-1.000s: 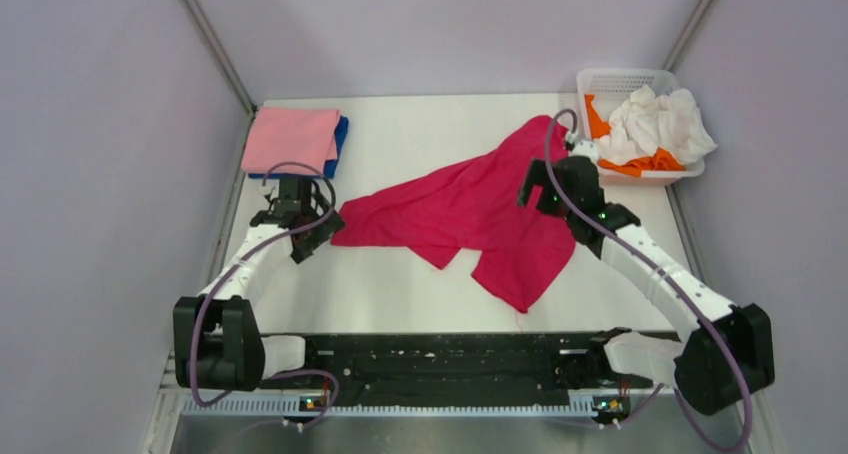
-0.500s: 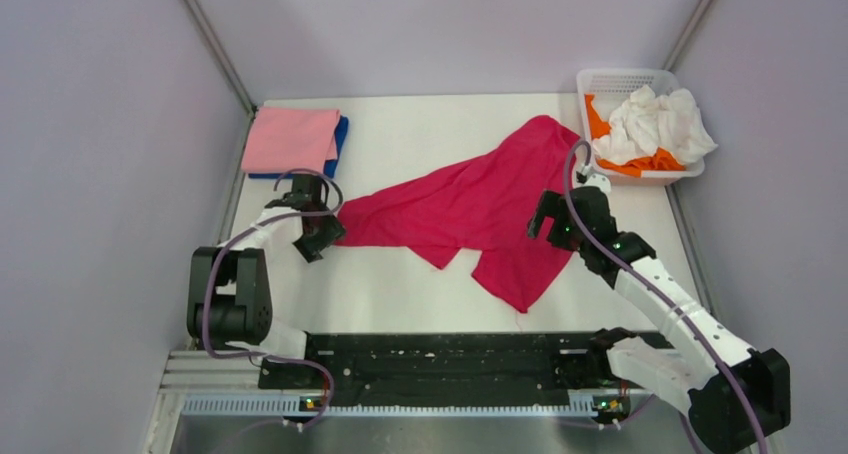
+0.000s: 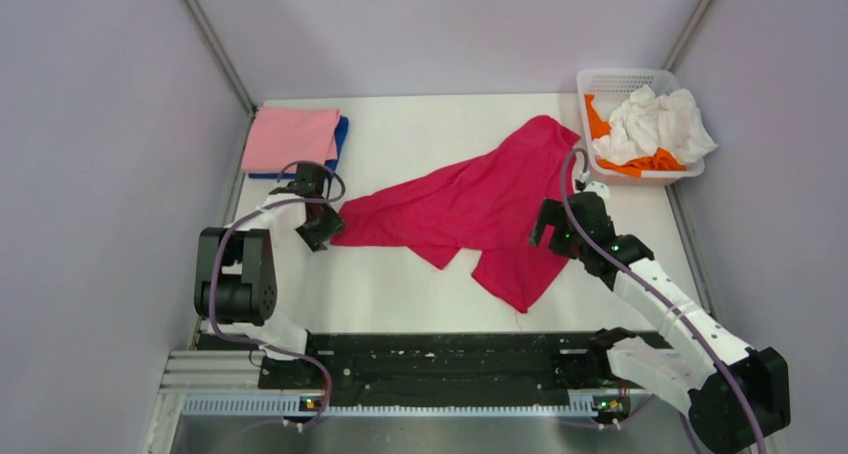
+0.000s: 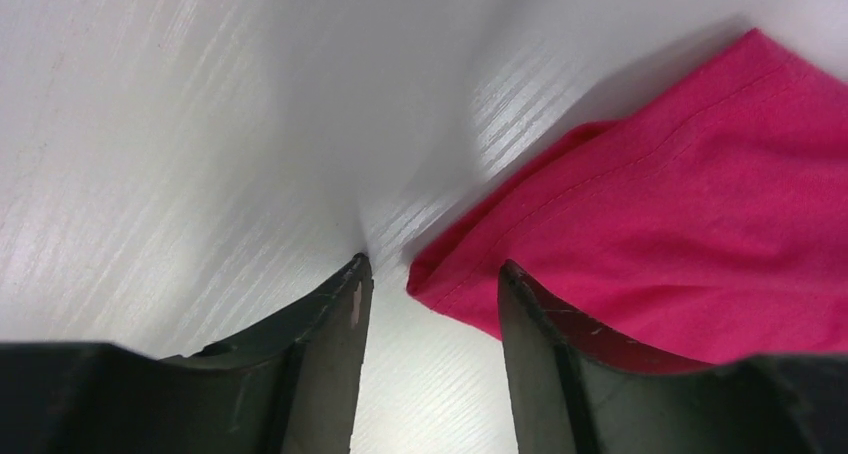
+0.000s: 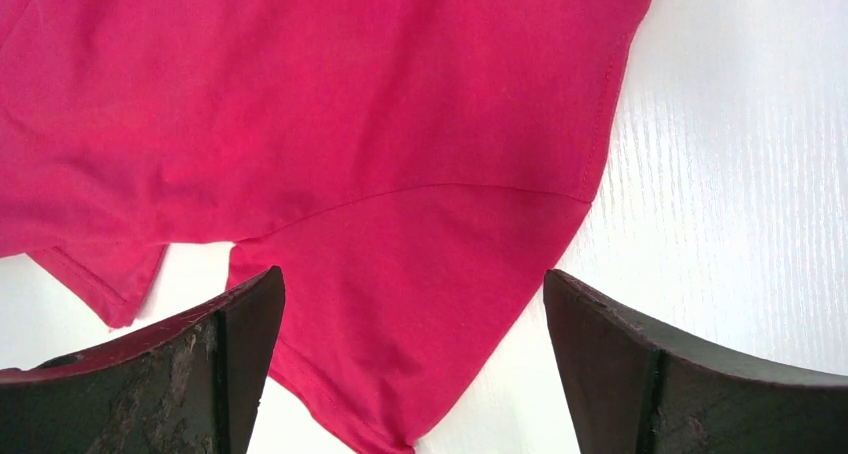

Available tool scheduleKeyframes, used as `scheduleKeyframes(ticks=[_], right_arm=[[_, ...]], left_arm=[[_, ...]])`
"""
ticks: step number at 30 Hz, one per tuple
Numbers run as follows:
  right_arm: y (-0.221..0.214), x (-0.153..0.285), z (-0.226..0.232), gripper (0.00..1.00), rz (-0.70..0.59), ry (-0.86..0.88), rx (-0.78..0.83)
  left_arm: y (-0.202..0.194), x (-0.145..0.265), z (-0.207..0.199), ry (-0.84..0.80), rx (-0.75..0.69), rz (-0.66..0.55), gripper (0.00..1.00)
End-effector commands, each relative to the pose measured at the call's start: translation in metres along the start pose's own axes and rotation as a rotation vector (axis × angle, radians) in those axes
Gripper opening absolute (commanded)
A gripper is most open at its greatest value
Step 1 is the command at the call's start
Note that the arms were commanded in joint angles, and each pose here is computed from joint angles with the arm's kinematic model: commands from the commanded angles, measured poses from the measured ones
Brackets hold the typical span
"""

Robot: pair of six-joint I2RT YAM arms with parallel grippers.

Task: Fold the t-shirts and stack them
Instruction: Flatten out the tshirt

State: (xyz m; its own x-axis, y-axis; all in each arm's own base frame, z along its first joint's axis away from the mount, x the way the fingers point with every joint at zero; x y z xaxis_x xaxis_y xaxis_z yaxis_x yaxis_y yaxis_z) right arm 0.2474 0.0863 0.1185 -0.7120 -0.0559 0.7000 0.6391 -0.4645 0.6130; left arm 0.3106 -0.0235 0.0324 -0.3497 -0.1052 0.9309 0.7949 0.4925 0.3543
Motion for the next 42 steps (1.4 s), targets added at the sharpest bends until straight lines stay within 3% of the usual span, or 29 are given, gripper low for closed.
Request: scheduleKeyframes(ticks=[1, 21, 24, 26, 27, 28, 34, 42], right_arm=[[0.004, 0.0, -0.002, 0.99, -0.028, -0.006, 0.01], [-0.002, -0.002, -0.006, 0.99, -0.008, -0.012, 0.036], [-0.003, -0.002, -0.006, 0.99, -0.001, -0.013, 0.042], [-0.004, -0.002, -0.006, 0.99, 0.004, -0.015, 0.043], [-0.004, -0.002, -0.006, 0.99, 0.007, -0.016, 0.044], [-0.005, -0.002, -0.007, 0.99, 0.01, -0.017, 0.044], [-0.022, 0.005, 0.007, 0.98, 0.068, -0.021, 0.126], [-0.109, 0.018, 0.023, 0.94, 0.271, -0.075, 0.223]], left_arm=[[0.013, 0.0, -0.01, -0.008, 0.0, -0.021, 0.52], [0.007, -0.016, -0.013, 0.075, -0.105, 0.028, 0.36], [0.007, -0.017, -0.014, 0.073, -0.108, 0.029, 0.29], [0.007, -0.017, -0.014, 0.071, -0.107, 0.026, 0.15], [0.008, -0.016, -0.015, 0.068, -0.11, 0.027, 0.03], [0.007, -0.015, -0.016, 0.062, -0.11, 0.027, 0.0], [0.006, -0.005, -0.019, 0.021, -0.114, -0.007, 0.0], [0.003, 0.012, -0.017, -0.018, -0.099, -0.047, 0.0]])
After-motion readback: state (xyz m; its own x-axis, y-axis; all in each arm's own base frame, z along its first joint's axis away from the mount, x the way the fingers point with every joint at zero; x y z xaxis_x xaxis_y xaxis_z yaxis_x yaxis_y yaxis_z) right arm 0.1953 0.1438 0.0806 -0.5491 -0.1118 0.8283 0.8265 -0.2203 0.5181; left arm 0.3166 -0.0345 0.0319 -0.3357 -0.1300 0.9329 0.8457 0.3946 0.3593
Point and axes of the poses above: each gripper's point midway between its finger pads, its own x axis back along the fingers, its own z axis along the line the jaws close on, y = z × x, the point moved 1 cm from there along x, back along the fingers, and after that the axes turned 11 degrees about -x, right-handed, at the moved point
